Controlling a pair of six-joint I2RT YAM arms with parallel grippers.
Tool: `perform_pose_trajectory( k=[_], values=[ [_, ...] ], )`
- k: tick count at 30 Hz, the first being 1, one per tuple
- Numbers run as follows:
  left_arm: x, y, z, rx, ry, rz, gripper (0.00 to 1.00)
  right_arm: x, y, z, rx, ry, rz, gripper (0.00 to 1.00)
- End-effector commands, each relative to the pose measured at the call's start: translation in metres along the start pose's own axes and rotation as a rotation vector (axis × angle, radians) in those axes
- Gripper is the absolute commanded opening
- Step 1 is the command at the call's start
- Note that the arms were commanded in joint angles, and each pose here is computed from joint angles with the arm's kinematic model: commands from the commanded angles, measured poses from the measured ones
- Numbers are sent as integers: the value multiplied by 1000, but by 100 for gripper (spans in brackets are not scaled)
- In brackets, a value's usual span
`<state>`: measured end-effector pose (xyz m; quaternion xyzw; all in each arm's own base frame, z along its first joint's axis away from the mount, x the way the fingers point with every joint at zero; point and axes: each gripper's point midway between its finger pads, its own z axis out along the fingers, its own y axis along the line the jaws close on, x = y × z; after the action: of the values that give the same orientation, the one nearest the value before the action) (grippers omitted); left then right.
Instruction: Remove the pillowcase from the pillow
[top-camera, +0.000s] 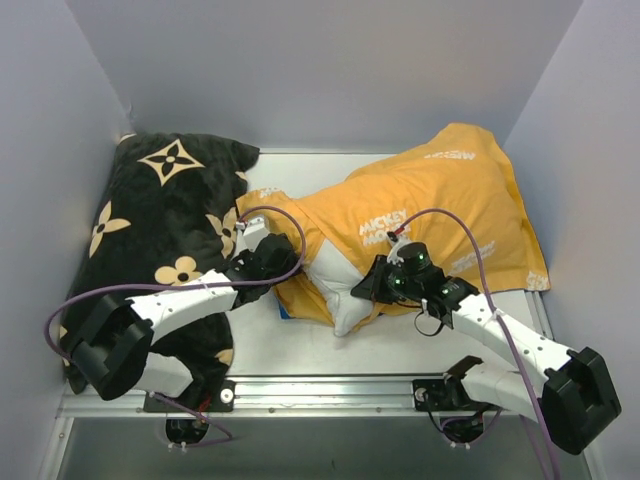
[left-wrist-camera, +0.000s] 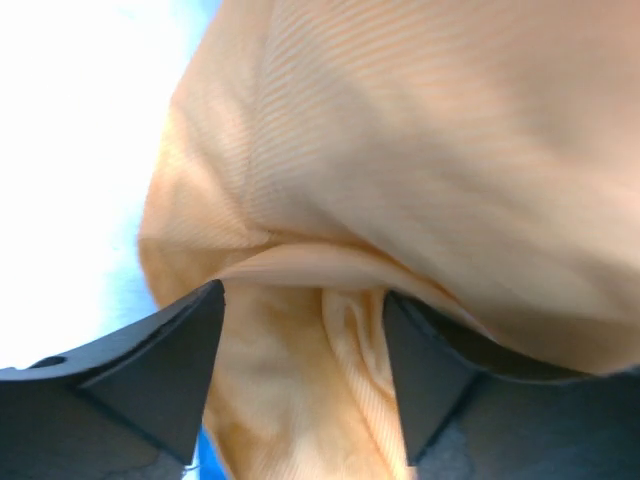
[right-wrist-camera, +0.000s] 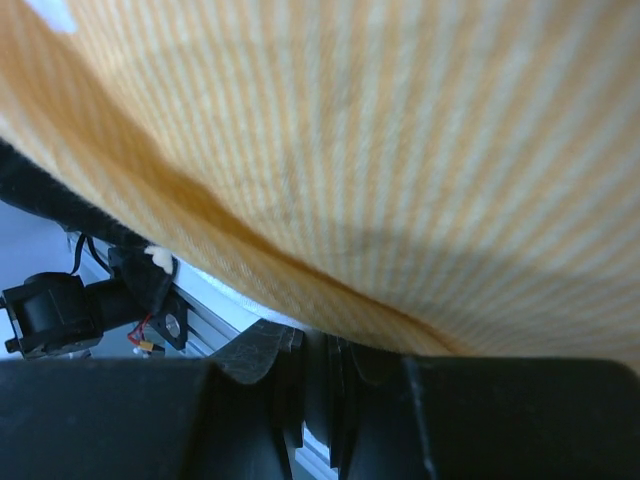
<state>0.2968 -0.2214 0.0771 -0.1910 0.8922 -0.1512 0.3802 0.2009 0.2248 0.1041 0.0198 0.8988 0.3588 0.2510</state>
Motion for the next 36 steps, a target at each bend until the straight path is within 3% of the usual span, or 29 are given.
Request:
perform_pose_trajectory(
  k=[1,6,11,16,20,23,24,26,33,36],
  values=[
    [-29,-15,-33,47,-111,87,77,6,-10,3,72,42,8,0],
    [-28,-6,-66,47,-136,134,79,-13,-1,0,101,14,-37,0],
    [-46,-31,-87,103,-172,195,83,-26,5,-5,120,-3,-72,0],
    [-57,-68,-73,130,-166,317,89,-30,4,-7,144,-6,-88,0],
    [-58,-74,-54,92,-142,350,88,-32,5,-7,151,-12,-91,0],
    [-61,-59,-38,9,-129,345,72,-32,3,-9,160,-17,-90,0],
    [-65,-50,-34,-27,-131,332,60,-34,4,-13,160,-35,-93,0],
    [-77,-30,-32,-91,-159,294,47,-35,0,-20,182,-54,-101,0],
    [-107,19,-29,-193,-207,169,29,-38,-30,-51,288,-149,-78,0],
    [-110,34,-17,-237,-205,128,13,-36,-42,-68,297,-182,-34,0]
  ],
)
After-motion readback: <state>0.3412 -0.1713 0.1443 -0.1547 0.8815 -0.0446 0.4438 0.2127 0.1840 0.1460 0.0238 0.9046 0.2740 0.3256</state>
